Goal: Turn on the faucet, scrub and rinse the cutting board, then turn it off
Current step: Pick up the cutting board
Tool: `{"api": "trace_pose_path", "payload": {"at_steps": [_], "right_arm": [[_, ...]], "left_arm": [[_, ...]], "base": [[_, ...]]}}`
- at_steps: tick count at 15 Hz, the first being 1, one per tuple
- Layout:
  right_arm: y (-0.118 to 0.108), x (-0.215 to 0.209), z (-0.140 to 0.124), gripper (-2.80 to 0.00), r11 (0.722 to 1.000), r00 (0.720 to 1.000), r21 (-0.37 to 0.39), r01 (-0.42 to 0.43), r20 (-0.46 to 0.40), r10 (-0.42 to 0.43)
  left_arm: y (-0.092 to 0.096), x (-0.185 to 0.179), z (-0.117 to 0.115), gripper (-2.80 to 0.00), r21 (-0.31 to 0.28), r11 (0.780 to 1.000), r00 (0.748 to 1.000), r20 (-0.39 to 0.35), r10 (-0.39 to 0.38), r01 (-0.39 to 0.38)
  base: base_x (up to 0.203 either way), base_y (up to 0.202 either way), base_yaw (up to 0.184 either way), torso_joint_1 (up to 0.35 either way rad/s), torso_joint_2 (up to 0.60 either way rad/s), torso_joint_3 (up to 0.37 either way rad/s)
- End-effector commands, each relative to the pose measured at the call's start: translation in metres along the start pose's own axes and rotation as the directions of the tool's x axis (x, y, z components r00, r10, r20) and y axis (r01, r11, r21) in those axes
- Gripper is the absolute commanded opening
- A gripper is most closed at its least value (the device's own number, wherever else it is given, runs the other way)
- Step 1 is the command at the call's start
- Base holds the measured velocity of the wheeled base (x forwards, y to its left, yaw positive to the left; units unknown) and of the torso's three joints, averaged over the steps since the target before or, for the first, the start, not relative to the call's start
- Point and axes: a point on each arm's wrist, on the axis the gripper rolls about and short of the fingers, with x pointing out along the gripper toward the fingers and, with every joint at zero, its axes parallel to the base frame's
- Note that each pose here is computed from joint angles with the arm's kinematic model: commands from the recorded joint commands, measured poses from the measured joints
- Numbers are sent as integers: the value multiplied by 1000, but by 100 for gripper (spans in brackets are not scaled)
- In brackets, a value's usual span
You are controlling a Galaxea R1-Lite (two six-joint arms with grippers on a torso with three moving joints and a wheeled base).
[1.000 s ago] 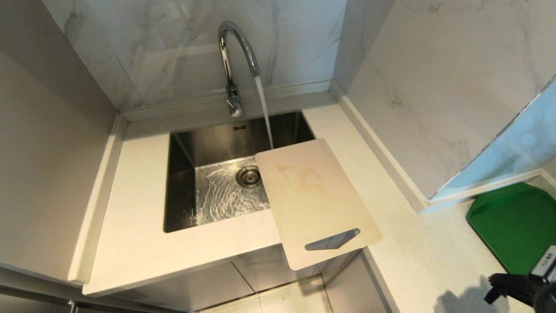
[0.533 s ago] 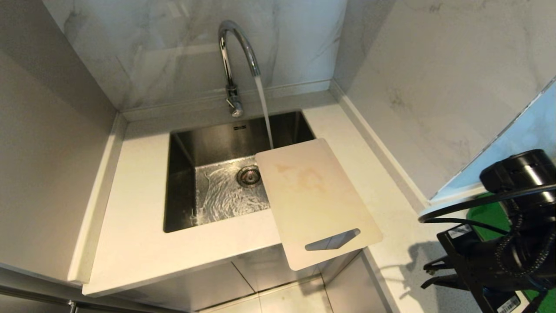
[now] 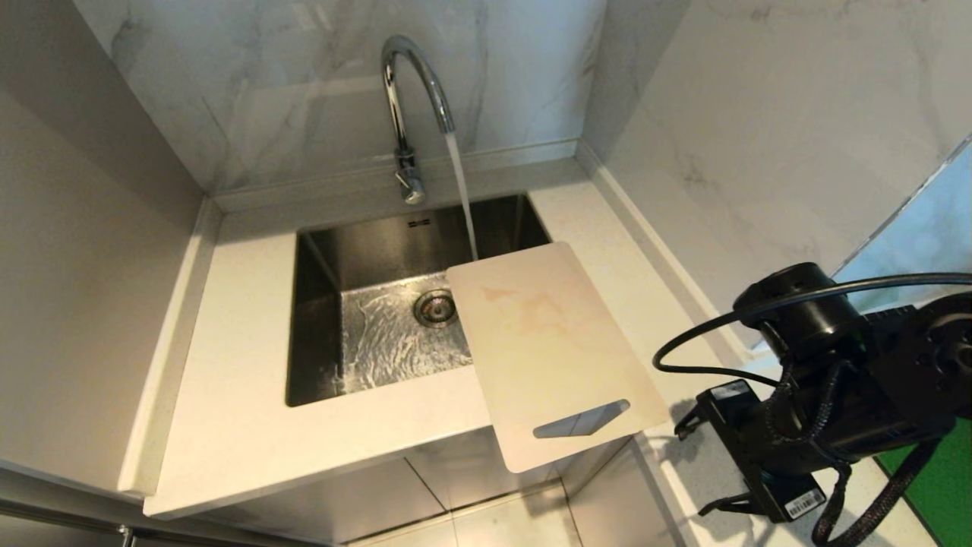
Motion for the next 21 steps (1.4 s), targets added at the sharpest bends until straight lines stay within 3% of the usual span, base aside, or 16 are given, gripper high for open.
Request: {"api": "trace_pose_path", "payload": {"at_steps": [1, 5, 8, 14, 21], "right_arm": [[12, 19, -10, 0, 1000, 999, -8, 24, -23, -24], [18, 55, -31, 0, 993, 994, -34, 110, -8, -110], [22, 70, -41, 0, 992, 992, -26, 124, -7, -124], [37, 89, -43, 0, 991, 992, -28, 127, -8, -127], [36, 103, -42, 0, 986, 986, -28, 163, -7, -164]], "left_arm": [[0, 0, -1, -280, 0, 1000, 1000, 0, 1, -1], [0, 0, -1, -280, 0, 1000, 1000, 0, 1, -1], [0, 0, -1, -280, 0, 1000, 1000, 1, 1, -1], [0, 0, -1, -280, 0, 1000, 1000, 0, 1, -1], [0, 0, -1, -280, 0, 1000, 1000, 0, 1, -1]], "base": [[0, 0, 0, 0, 0, 0], [0, 0, 0, 0, 0, 0], [0, 0, 0, 0, 0, 0], [0, 0, 0, 0, 0, 0], [0, 0, 0, 0, 0, 0]]}}
